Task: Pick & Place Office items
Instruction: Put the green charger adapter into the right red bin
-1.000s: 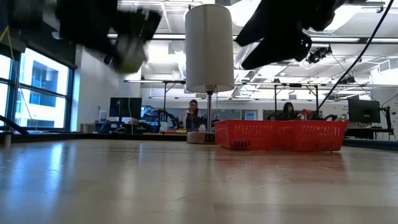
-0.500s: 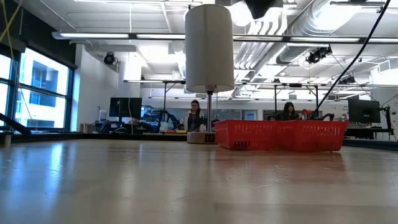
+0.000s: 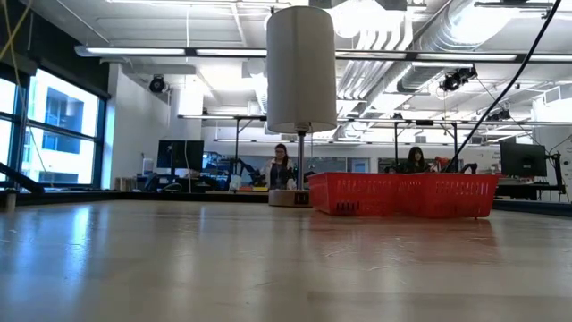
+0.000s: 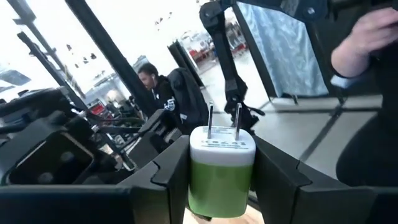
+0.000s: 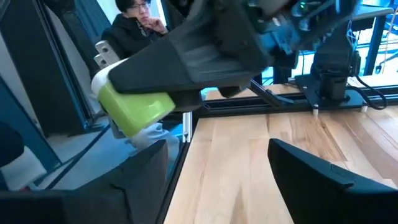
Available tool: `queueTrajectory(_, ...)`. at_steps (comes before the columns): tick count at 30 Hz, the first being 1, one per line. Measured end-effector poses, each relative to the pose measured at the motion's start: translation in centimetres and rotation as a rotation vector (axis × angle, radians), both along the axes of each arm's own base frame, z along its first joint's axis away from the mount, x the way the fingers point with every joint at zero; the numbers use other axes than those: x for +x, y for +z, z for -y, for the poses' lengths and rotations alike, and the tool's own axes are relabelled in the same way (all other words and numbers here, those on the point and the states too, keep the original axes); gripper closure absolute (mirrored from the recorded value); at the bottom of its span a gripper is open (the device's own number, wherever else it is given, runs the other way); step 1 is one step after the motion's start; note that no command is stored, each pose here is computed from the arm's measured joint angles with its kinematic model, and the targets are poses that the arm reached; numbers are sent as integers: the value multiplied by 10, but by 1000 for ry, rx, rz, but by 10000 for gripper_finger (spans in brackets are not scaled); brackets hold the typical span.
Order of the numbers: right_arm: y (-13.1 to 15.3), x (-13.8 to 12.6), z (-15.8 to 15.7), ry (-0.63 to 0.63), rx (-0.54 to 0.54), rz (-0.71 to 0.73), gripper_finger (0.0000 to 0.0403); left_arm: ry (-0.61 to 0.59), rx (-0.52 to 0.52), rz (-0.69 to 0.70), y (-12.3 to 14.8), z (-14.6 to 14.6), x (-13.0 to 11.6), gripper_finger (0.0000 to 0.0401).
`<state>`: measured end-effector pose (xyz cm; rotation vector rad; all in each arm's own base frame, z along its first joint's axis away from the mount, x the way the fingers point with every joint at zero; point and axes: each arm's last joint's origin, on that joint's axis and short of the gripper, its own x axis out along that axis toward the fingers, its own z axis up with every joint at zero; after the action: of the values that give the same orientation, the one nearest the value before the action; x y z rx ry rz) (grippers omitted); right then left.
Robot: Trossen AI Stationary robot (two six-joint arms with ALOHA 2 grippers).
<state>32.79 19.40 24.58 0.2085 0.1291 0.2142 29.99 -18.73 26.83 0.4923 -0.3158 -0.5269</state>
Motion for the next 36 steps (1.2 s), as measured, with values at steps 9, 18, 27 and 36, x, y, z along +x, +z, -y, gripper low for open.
queueTrajectory(9,1,-1,-3,80,-66,30,137,-31,-98,-21,-7,-8,11,265)
queueTrajectory(18,2,-2,-6,194,-72,43,137,-71,-106,-35,-7,-13,14,265)
queueTrajectory(27,2,4,5,154,-74,42,137,-30,-114,-38,-8,-17,16,265)
queueTrajectory(36,1,4,5,180,-97,41,137,-28,-143,-57,-8,-22,19,265)
